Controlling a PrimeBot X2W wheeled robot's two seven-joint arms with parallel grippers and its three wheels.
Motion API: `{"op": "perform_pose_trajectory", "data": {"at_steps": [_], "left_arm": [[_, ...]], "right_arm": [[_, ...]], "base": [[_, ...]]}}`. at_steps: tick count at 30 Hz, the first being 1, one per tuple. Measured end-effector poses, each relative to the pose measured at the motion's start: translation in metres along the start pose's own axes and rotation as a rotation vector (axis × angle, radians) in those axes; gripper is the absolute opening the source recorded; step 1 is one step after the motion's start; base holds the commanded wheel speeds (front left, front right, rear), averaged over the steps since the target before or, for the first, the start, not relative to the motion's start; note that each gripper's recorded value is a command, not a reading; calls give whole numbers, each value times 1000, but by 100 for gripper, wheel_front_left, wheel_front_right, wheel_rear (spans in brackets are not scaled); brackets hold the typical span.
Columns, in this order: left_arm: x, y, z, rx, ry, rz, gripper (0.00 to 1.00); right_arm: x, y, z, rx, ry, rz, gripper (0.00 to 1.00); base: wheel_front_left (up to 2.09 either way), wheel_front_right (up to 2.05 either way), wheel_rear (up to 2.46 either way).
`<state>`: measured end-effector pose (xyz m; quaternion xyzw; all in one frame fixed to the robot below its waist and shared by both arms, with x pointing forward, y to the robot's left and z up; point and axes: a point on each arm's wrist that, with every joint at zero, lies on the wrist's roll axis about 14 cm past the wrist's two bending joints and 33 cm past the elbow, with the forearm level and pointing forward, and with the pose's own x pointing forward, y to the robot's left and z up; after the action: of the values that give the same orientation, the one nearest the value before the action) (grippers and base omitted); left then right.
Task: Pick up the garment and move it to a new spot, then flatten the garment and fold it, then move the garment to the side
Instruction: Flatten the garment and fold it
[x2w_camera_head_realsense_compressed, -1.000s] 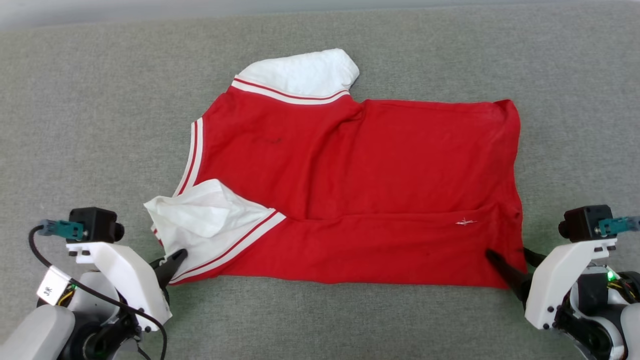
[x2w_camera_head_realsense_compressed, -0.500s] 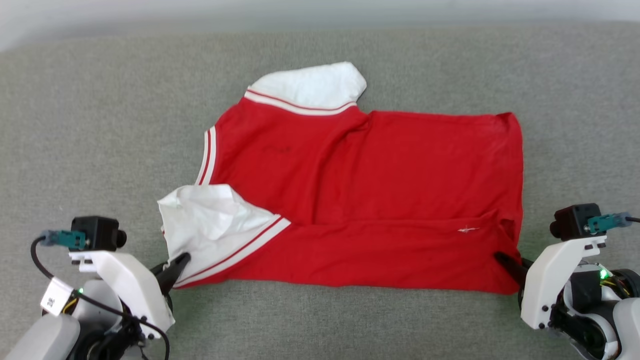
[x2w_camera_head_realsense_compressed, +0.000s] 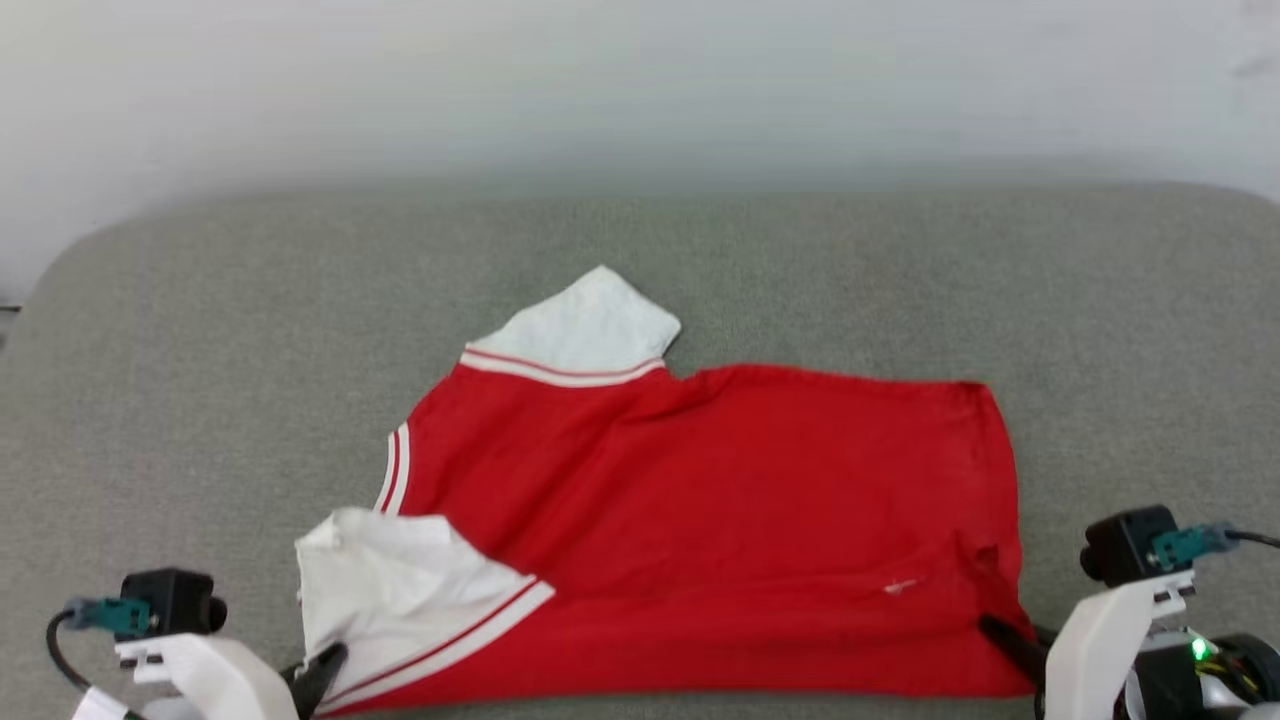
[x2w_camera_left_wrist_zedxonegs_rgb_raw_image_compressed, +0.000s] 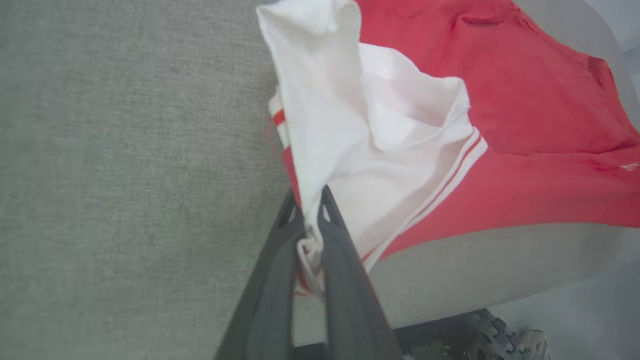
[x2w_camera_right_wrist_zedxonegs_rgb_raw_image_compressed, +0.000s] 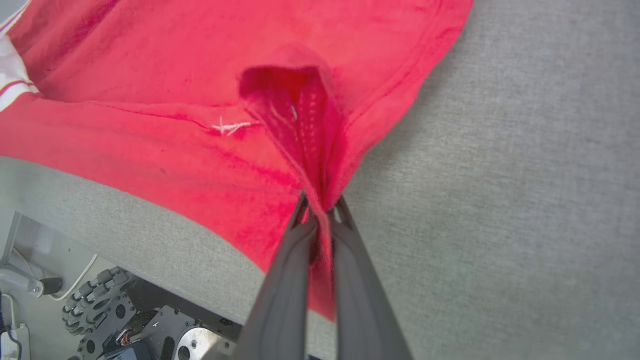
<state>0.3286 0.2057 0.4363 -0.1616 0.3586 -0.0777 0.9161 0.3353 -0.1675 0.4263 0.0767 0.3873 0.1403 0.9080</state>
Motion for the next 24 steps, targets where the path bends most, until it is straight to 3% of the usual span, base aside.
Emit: {"op": "perform_pose_trajectory", "data": {"at_steps": [6, 13, 14, 15, 16, 17, 18, 24], "left_arm": [[-20, 12, -27, -71, 24, 44, 0], [-9, 15, -61, -174, 89, 48, 0], [-6, 16, -61, -181, 85, 49, 0], [-3, 17, -61, -182, 86, 50, 7], [-1, 17, -61, -184, 85, 50, 34], [2, 18, -60, -185, 82, 53, 79], [4, 18, -60, -189, 79, 50, 100], [11, 24, -31, -148, -52, 68, 100]], "right_arm": [[-13, 7, -28, 33, 50, 7, 0], [-1, 6, -60, 115, 98, -6, 0], [0, 6, -61, 137, 90, -5, 16], [3, 7, -64, 150, 84, -7, 58], [4, 6, -66, 156, 78, -11, 100], [6, 6, -66, 165, 68, -11, 100], [7, 7, -65, 168, 51, -11, 100], [7, 5, -37, 155, -151, -30, 100]], "base": [[0, 0, 0], [0, 0, 0], [0, 0, 0], [0, 0, 0], [0, 0, 0], [0, 0, 0], [0, 0, 0], [0, 0, 0]]}}
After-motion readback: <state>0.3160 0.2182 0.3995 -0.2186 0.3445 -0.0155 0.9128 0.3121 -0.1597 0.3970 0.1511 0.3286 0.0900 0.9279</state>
